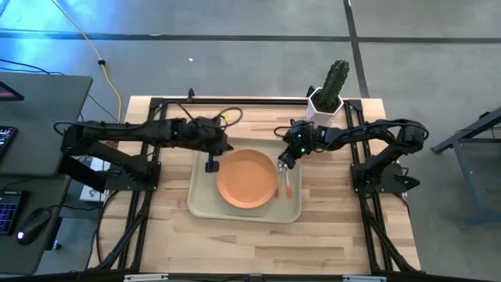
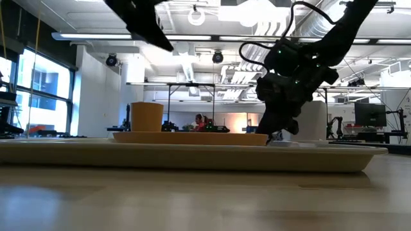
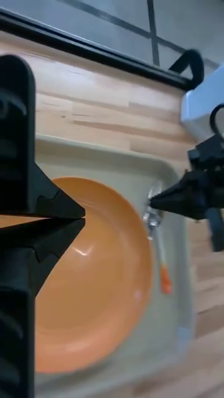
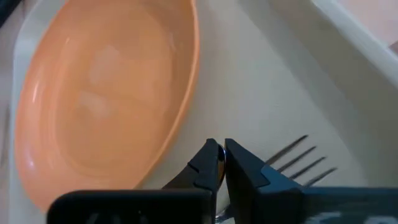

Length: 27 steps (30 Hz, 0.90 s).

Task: Pick and place plate/cup/fork/spoon on tray
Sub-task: Put the orange spoon on the serving tray to the left of the orange fork, then return to Home Position

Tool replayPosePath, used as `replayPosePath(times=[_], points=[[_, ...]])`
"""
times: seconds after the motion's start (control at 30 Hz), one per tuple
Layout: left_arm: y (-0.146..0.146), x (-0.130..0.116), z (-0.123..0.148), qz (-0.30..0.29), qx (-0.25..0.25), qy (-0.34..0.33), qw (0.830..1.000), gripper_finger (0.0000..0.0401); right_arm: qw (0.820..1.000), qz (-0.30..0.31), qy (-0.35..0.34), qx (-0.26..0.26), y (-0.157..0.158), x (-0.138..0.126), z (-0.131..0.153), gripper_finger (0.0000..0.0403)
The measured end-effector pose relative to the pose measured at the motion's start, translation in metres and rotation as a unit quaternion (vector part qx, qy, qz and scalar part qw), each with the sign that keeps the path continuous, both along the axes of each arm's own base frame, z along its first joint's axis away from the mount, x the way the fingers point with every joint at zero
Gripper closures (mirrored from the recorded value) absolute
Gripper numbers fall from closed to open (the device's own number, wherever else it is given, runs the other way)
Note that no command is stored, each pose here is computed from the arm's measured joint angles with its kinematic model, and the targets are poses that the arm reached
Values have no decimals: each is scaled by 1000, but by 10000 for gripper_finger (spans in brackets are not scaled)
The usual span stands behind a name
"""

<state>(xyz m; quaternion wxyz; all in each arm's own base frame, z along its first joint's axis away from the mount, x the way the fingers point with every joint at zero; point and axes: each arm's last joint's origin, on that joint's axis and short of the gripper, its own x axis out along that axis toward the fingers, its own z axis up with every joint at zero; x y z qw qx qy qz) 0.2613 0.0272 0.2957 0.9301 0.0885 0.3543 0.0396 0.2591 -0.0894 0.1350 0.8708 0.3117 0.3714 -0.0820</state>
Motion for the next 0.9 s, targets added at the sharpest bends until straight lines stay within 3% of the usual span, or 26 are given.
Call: replayPosePath(times=[0.17,0.33,0.57,0.77,0.9], points=[[-5,-10,12,11,-21,-28,999,400,1000,0,1,-11,-1,0,0,363],[-6,-19,21,15,-22,-45,999,399,999,9,-5,-30,-1,1,1,299],[-6,-34,32,38,-18,-65,997,378,994,-62,-13,-92,-5,3,24,232],[-6,-53,50,59,4,-115,992,382,977,-93,-124,-150,6,-9,89,239],[-4,-66,56,71,3,-178,982,398,953,-110,-218,-179,29,-30,137,290]])
